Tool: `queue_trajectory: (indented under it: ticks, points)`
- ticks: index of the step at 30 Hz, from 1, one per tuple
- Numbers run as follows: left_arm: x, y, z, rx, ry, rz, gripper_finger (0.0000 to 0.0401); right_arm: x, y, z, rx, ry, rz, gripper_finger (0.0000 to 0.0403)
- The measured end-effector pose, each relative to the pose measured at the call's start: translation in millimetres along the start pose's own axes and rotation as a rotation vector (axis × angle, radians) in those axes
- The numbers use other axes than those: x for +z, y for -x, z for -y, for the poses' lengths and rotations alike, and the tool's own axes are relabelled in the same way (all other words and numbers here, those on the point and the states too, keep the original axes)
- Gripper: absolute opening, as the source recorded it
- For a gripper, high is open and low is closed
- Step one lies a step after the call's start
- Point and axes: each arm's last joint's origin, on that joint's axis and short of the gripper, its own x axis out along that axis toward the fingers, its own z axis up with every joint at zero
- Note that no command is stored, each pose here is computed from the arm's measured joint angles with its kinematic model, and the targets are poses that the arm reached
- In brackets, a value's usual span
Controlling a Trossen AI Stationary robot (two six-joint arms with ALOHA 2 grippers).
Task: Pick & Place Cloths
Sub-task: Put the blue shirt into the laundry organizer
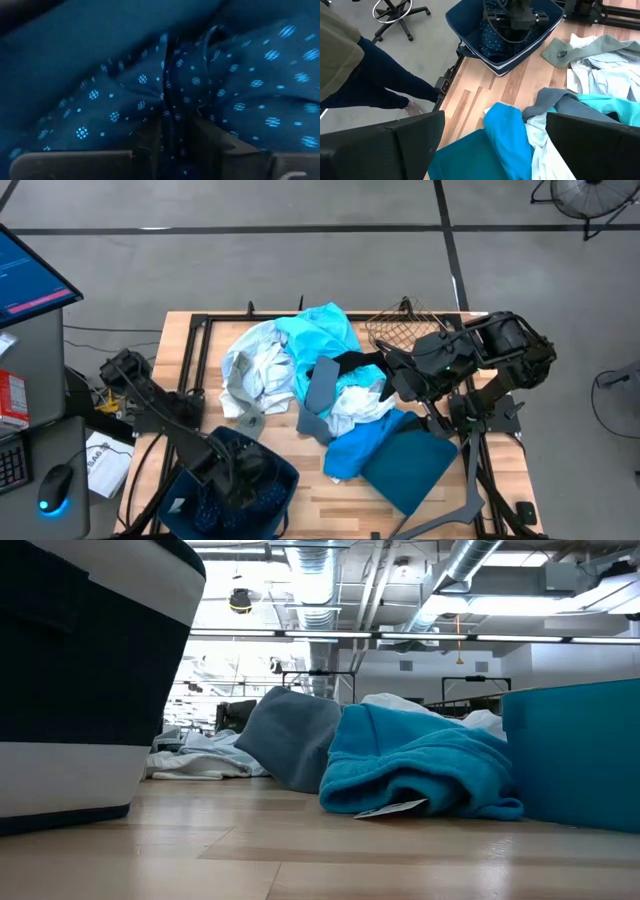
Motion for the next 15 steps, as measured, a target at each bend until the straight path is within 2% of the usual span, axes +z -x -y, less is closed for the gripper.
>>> queue_trajectory:
  ticks: [9,15]
  points:
    - [-27,-35,8,0.106,0.001,-0.082,0.0076,0,0,0,-0.002,-0.007,-0.005,0.0340]
    - [-36,-44,10,0.133,0.019,-0.093,0.0076,-1,0,1,-0.032,-0.012,-0.013,0.0340]
